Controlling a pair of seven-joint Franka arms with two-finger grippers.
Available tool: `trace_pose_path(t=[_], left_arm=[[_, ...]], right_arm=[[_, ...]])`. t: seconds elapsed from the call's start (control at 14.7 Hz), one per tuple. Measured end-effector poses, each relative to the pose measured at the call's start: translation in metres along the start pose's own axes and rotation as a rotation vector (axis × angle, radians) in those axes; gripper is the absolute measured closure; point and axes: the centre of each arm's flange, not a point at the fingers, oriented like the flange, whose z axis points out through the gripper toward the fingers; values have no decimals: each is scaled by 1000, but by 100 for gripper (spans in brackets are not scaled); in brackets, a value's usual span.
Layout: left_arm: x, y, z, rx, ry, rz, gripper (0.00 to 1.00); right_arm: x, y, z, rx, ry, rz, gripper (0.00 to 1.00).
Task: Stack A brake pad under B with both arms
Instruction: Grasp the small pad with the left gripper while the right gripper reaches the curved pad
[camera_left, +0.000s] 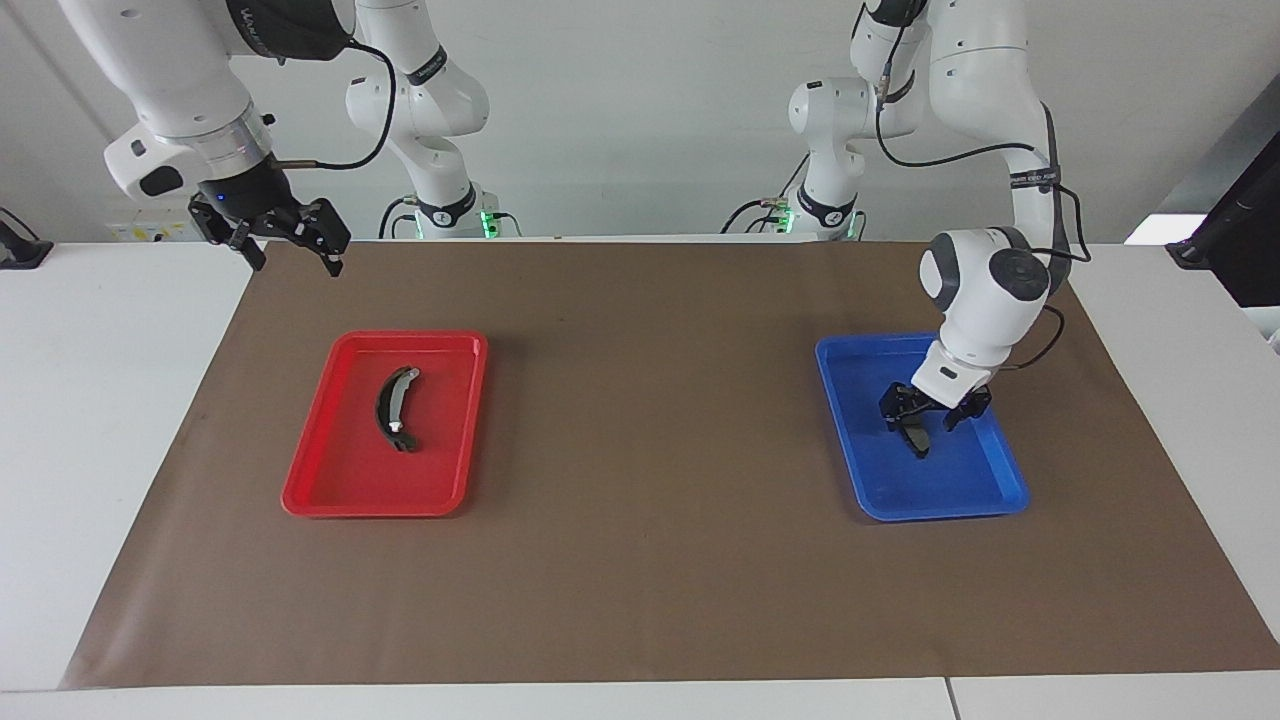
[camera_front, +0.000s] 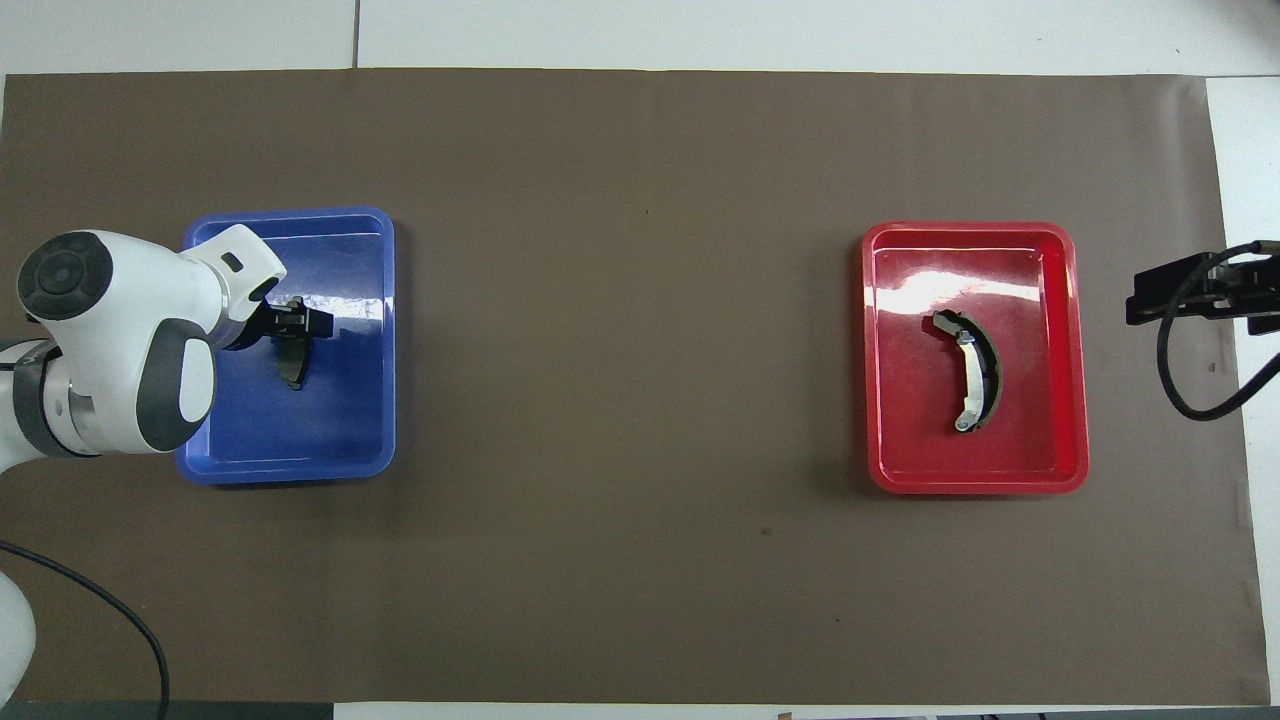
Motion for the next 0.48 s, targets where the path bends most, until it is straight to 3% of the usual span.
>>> trace_pose_path(t=[0.07, 0.34, 0.48], left_arm=[[0, 0, 2, 0, -4, 0, 10], [-2, -1, -1, 0, -20, -3, 56], [-5, -1, -13, -1, -46, -3, 61]], right_arm=[[1, -1, 5, 1, 5, -2, 0], [-3, -4, 47, 3, 24, -13, 0], [-6, -5, 70, 3, 22, -25, 0]])
